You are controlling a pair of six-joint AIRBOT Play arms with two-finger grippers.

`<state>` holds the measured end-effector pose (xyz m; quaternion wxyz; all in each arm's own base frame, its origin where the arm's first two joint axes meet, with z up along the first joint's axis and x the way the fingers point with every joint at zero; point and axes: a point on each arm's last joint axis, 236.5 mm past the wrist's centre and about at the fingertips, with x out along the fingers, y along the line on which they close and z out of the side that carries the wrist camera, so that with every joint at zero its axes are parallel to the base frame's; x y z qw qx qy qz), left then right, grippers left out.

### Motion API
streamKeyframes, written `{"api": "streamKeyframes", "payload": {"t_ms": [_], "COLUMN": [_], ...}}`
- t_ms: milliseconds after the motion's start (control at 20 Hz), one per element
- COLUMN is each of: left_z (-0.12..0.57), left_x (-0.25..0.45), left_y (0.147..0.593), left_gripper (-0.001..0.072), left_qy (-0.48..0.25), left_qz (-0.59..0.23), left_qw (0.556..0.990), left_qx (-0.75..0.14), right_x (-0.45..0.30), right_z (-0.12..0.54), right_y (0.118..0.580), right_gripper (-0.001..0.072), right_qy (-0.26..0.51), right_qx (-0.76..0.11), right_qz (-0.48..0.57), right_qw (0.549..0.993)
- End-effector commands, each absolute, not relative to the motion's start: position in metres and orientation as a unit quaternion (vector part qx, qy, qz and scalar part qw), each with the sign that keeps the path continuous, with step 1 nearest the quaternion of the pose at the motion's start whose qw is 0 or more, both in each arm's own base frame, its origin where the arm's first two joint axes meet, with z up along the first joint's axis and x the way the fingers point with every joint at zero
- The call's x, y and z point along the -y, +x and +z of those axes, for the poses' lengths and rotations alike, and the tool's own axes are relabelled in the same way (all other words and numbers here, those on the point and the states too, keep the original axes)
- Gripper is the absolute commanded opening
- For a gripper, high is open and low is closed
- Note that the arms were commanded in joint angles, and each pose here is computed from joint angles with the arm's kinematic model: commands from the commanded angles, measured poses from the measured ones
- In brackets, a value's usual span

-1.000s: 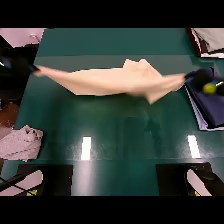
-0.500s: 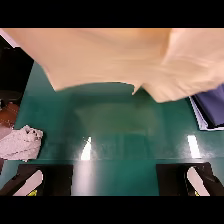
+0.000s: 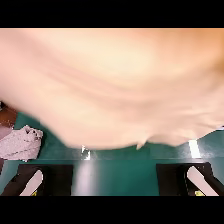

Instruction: Fold the shirts.

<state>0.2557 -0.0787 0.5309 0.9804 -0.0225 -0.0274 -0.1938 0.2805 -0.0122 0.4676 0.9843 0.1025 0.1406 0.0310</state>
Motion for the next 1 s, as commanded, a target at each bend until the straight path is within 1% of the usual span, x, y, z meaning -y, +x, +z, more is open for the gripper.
{"api": "streamKeyframes", "payload": {"t_ms": [0,100,200,250,350,400,500,600,700,800,850,950], "left_z": [0.424,0.330,0.248,0.210,0.148,0.126,0.105,0.103,0.112,0.121,0.121,0.107], "left_x": [0.061,0.063,0.074,0.081,0.079,0.072,0.059,0.044,0.030,0.019,0.017,0.016], "left_y": [0.326,0.365,0.386,0.396,0.421,0.438,0.474,0.508,0.534,0.551,0.555,0.556], "left_gripper": [0.0021,0.0021,0.0021,0.0021,0.0021,0.0021,0.0022,0.0022,0.0022,0.0022,0.0022,0.0022], "left_qy": [-0.086,-0.125,-0.153,-0.159,-0.148,-0.150,-0.158,-0.164,-0.157,-0.147,-0.145,-0.144], "left_qz": [-0.196,-0.217,-0.237,-0.242,-0.230,-0.212,-0.180,-0.147,-0.124,-0.107,-0.102,-0.102], "left_qw": [0.967,0.927,0.878,0.855,0.833,0.832,0.850,0.879,0.907,0.925,0.929,0.924], "left_qx": [-0.142,-0.279,-0.387,-0.430,-0.482,-0.490,-0.469,-0.422,-0.371,-0.332,-0.325,-0.339], "right_x": [0.015,0.011,0.003,-0.001,-0.017,-0.023,-0.028,-0.025,-0.019,-0.014,-0.012,-0.011], "right_z": [0.352,0.266,0.189,0.161,0.115,0.100,0.078,0.073,0.085,0.104,0.109,0.111], "right_y": [0.328,0.354,0.375,0.385,0.411,0.428,0.468,0.506,0.540,0.566,0.573,0.576], "right_gripper": [0.0012,0.0012,0.0012,0.0012,0.0012,0.0012,0.0012,0.0012,0.0012,0.0012,0.0012,0.0012], "right_qy": [0.171,0.177,0.145,0.130,0.111,0.107,0.107,0.116,0.128,0.131,0.132,0.130], "right_qx": [-0.332,-0.459,-0.561,-0.593,-0.624,-0.621,-0.590,-0.539,-0.475,-0.414,-0.396,-0.390], "right_qz": [0.073,0.070,0.055,0.049,0.056,0.057,0.054,0.045,0.034,0.027,0.026,0.025], "right_qw": [0.925,0.868,0.813,0.793,0.771,0.774,0.799,0.833,0.870,0.901,0.908,0.911]}}
